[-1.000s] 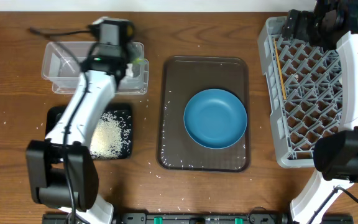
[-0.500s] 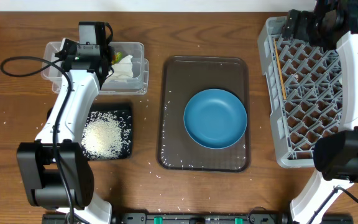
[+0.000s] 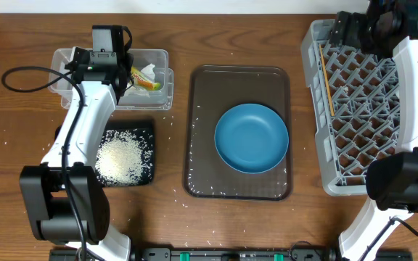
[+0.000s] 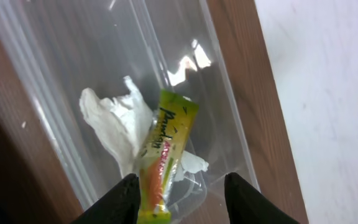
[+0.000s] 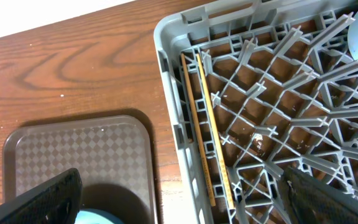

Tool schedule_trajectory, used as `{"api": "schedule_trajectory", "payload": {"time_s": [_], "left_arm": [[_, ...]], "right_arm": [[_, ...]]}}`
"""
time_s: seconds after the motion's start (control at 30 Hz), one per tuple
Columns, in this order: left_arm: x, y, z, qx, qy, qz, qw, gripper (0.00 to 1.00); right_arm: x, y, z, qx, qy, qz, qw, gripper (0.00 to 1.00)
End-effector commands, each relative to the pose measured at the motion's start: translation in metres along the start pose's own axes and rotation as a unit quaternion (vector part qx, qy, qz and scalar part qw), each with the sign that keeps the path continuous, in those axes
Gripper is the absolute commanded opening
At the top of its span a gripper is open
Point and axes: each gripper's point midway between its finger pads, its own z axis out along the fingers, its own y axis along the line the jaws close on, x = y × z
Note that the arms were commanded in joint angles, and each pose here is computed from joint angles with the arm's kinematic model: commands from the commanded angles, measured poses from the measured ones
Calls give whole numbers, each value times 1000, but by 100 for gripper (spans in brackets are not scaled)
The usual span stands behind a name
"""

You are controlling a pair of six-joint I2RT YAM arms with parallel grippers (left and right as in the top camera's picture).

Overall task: Sort waste into correct bins and load items into the dishwasher rack
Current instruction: 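Carry the yellow wrapper with the left gripper into the clear container and release, then retract the left gripper to the left side of the table, then reach the right gripper to the blue bowl on the brown tray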

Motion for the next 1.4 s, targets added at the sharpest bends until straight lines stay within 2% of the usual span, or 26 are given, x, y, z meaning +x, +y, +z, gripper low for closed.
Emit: {"api": "schedule_trajectory", "payload": {"time_s": [0.0, 0.13, 0.3, 0.4, 0.57, 0.77, 0.93, 1.1, 1.17, 1.27, 1.3, 1.37], "left_arm": [[-15, -21, -21, 43, -18, 61, 997, 52], [-42, -39, -56, 82, -68, 115, 988, 59], [-99, -14, -92, 42, -155, 84, 983, 61], [-127, 13, -98, 6, -174, 62, 983, 62], [-157, 74, -96, -84, -170, 33, 981, 81], [-164, 117, -99, -151, -151, 18, 977, 85], [-157, 126, -99, -168, -134, 21, 976, 87], [-157, 126, -99, -169, -132, 21, 977, 88], [-157, 126, -99, -169, -132, 21, 977, 89], [-157, 126, -99, -169, -132, 21, 977, 89], [-157, 126, -99, -169, -132, 21, 977, 90], [-157, 126, -99, -169, -132, 21, 977, 90]], "right_arm": [[-3, 6, -13, -6, -14, 1, 1000, 99], [-3, 6, -13, -6, -14, 1, 1000, 99], [-3, 6, -13, -6, -14, 1, 1000, 99], [-3, 6, -13, -6, -14, 1, 1000, 99], [-3, 6, -13, -6, -14, 1, 1000, 99], [-4, 6, -14, -7, -14, 1, 1000, 99], [-11, 9, -14, -14, -29, 1, 999, 99], [-12, 22, -15, -52, -27, 47, 997, 99], [-3, 37, -18, -96, -4, 49, 994, 99], [17, 91, -29, -231, 45, 22, 972, 99], [25, 107, -31, -255, 57, -4, 965, 99], [47, 128, -27, -248, 80, -50, 964, 99]]}}
